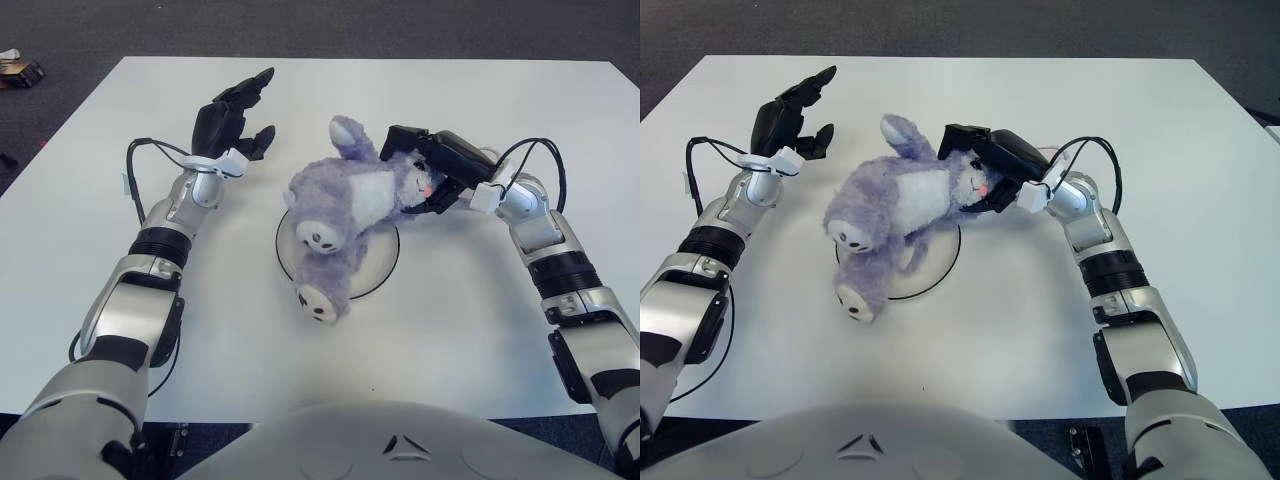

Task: Put the doll into the plate.

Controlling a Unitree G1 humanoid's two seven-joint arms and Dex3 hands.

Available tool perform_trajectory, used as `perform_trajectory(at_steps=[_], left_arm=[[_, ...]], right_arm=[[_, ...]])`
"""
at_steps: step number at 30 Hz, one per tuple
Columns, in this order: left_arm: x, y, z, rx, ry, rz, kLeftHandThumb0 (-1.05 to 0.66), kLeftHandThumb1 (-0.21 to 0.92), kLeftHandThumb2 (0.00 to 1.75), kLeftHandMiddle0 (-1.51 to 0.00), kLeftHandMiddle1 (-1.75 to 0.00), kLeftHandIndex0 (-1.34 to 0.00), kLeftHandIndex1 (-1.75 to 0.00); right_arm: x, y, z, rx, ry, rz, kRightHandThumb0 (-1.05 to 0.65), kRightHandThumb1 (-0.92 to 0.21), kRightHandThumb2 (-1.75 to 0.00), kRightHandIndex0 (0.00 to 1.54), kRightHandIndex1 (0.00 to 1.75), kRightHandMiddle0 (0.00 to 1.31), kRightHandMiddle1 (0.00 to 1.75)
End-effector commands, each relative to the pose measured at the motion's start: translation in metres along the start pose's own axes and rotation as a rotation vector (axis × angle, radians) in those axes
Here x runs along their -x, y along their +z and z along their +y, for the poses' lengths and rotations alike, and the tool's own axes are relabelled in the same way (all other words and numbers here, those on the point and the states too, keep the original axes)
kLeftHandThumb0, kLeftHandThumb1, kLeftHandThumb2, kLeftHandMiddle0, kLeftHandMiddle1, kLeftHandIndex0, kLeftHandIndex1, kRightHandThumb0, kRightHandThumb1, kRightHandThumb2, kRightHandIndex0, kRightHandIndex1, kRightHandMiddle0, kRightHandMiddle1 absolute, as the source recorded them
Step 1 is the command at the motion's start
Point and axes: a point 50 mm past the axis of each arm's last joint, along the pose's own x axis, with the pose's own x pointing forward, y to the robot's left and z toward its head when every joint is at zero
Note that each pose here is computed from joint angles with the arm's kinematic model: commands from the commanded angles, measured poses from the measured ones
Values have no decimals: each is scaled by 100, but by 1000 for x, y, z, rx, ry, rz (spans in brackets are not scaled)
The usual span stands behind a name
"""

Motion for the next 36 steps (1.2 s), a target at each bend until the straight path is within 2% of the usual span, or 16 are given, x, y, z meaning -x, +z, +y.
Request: perform_trajectory(at_steps=[1,31,32,33,34,36], left_arm=[[-6,5,2,7,6,-22,-77,92,95,-60,-1,-53,-3],[-6,7,-1,10,-7,-24,-76,92,94,-59,0,-53,-2],[-6,7,-1,10,-7,-25,-76,92,94,-59,0,-53,-2],[-6,8,-1,10,-8,-26,-75,92,94,-59,0,-53,-2],[-6,8,-1,11,-8,-26,-75,92,94,-59,0,-53,-2],[-6,8,-1,11,-9,-26,-75,92,94,-59,0,-53,-2]], right_arm=[[-4,5,-3,-4,-8,-35,40,-53,-104,45,175,57,175],[-8,8,2,-10,45,-37,40,-54,-103,44,175,59,175],[-8,9,1,-10,58,-29,5,-63,-76,43,152,49,148],[-8,9,0,-9,67,-22,-18,-73,-50,44,132,44,125],[-8,10,-1,-11,74,-14,-27,-77,-41,44,125,42,116],[-8,11,-1,-16,80,-6,-48,-86,-18,44,101,38,88]])
